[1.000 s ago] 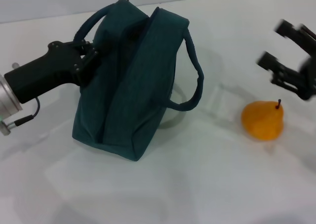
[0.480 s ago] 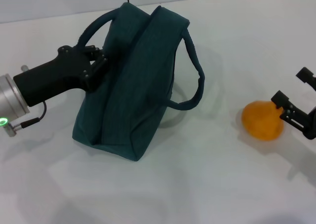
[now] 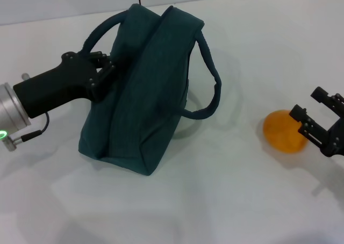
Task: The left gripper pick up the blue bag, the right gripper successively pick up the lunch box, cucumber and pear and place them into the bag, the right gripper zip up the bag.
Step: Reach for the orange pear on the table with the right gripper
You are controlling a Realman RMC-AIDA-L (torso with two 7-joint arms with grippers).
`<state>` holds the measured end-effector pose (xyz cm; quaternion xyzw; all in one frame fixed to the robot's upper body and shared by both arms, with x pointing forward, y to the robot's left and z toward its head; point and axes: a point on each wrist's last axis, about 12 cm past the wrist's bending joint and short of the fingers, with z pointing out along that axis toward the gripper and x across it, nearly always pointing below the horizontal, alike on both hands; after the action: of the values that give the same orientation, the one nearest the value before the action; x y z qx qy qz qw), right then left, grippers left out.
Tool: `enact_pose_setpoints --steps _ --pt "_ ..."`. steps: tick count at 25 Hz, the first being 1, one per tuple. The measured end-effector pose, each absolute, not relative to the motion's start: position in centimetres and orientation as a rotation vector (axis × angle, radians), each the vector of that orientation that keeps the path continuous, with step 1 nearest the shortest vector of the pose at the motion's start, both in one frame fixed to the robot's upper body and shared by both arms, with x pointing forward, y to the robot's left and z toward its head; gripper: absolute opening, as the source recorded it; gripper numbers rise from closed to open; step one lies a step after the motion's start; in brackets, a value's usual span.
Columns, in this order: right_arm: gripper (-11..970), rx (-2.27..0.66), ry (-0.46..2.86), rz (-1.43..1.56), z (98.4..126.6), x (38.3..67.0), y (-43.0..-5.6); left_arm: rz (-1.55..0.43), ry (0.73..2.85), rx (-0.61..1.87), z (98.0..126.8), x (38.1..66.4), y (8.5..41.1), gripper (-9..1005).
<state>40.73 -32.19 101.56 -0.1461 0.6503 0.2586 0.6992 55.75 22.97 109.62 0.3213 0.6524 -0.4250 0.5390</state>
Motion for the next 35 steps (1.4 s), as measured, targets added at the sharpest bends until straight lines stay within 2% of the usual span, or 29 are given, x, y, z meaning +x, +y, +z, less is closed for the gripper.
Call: enact_pose_setpoints --steps 7,12,18,23,35 --pt "674 -0.337 1.476 0.575 101.29 41.18 -32.03 -1.01 1.552 0.764 109.62 55.76 23.0 57" --pt "676 -0.332 1.494 0.572 101.08 41.17 -32.05 -1.009 1.551 0.765 109.62 55.76 23.01 57" --pt "501 -0.333 1.496 0.569 101.0 41.05 -31.99 -1.002 1.547 0.771 109.61 55.75 23.01 57" --pt "418 -0.332 1.503 0.565 100.91 41.04 -32.0 -1.003 1.549 0.769 109.54 55.7 23.03 57" --pt "313 -0.326 1.517 0.555 100.75 41.08 -32.09 -1.005 1.549 0.764 109.5 55.66 23.02 57"
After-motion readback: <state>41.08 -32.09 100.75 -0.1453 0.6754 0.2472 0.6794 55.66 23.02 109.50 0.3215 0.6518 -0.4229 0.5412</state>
